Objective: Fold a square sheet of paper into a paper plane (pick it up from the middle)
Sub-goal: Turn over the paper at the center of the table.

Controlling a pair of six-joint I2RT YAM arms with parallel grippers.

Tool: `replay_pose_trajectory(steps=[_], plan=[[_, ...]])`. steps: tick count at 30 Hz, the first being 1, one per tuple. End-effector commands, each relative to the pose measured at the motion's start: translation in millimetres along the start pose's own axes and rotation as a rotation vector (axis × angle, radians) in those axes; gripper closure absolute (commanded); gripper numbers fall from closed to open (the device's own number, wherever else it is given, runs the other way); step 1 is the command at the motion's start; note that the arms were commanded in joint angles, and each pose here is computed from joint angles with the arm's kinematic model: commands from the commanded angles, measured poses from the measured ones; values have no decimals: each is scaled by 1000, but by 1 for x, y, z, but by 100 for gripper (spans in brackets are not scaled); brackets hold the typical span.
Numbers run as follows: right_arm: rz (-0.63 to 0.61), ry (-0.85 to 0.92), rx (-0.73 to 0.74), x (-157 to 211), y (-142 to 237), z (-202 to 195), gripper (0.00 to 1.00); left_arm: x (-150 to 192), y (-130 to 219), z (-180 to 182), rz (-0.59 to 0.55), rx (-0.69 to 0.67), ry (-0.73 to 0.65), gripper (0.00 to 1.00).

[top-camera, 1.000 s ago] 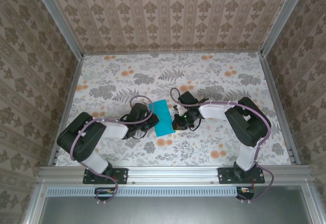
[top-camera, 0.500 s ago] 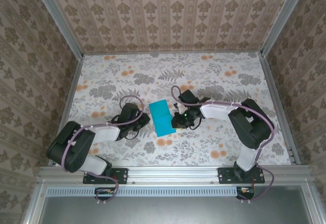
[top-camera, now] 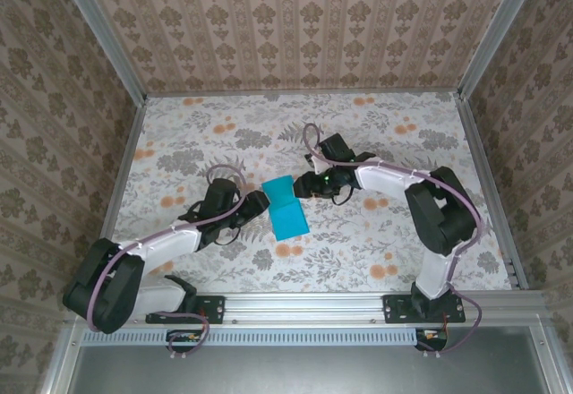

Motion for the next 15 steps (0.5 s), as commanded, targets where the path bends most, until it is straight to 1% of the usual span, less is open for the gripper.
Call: replay_pose_trajectory(steps=[1,6,12,13,15], plan=[[46,98,-104,1,-9,5,47,0,-1,-12,42,48,-4,33],[63,140,-217,6,-17,10,49,4,-8,-13,84,76,17,31],[89,141,-245,11,-24,8,56,6,-16,-15,111,99,33,31],[92,143,-248,12,-25,8,58,6,-17,-15,114,100,33,31],[105,141,-248,14,-26,7,69,7,-19,-16,122,100,32,31]])
Point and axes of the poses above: each hand's point on the last joint's axis, 136 mm out from that joint toward the fingers, its own y axis back along the fingers, its own z axis along the line the jaws close on, x = y × z, the point moved 7 cm from there along y, back along the fingers, and after that the axes turned 13 degrees about y, right-handed, at the moved point
